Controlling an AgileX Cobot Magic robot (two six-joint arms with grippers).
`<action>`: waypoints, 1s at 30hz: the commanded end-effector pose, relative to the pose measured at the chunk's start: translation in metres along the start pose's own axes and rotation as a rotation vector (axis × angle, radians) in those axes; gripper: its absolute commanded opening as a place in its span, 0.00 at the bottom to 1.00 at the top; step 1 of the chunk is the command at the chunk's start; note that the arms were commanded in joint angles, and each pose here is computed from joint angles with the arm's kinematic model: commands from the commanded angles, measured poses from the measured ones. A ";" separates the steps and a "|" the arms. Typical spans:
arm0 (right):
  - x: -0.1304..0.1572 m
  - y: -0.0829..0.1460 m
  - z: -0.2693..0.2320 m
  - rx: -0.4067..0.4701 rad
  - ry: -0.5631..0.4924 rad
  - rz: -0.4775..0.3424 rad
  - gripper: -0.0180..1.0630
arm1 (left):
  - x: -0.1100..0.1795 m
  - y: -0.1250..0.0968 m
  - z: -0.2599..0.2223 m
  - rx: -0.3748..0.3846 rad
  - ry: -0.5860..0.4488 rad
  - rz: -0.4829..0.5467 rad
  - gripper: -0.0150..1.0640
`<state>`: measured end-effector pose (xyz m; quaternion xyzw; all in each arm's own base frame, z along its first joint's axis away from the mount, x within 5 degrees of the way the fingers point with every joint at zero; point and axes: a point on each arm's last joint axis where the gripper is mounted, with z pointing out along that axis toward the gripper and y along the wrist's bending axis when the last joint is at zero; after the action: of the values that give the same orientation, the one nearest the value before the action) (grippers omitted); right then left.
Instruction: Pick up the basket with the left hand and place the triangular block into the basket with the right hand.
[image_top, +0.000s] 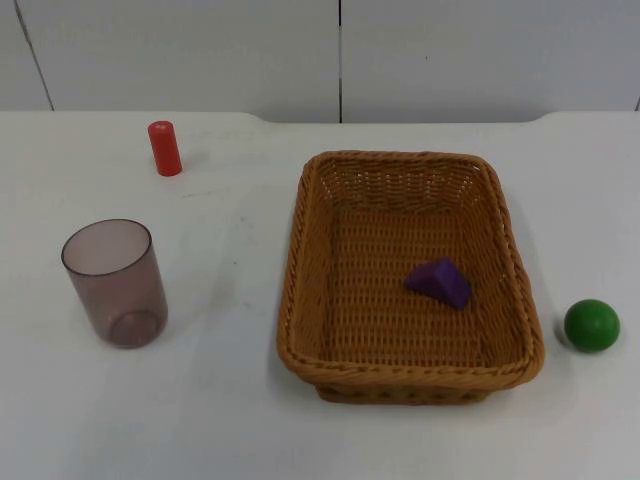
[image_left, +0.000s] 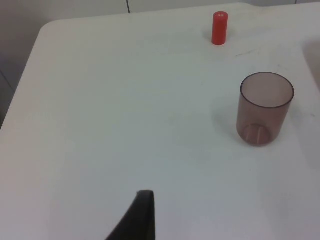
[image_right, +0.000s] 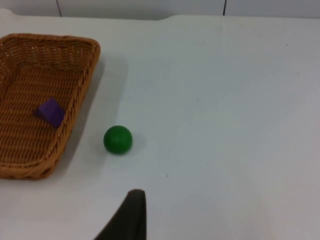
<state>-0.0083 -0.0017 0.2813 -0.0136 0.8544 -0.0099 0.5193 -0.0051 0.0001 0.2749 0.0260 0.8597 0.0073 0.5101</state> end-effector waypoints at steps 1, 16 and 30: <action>0.000 0.000 0.001 0.005 -0.007 0.003 0.99 | 0.000 -0.001 0.001 0.002 -0.006 -0.007 0.99; 0.000 0.000 0.001 0.003 -0.007 0.004 0.99 | 0.000 -0.001 0.001 -0.008 -0.006 -0.011 0.99; 0.000 0.000 0.001 0.003 -0.007 0.004 0.99 | 0.000 -0.001 0.001 -0.008 -0.006 -0.011 0.99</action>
<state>-0.0082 -0.0017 0.2814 -0.0129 0.8540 -0.0094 0.5201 -0.0051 0.0000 0.2749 0.0191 0.8599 0.0113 0.5100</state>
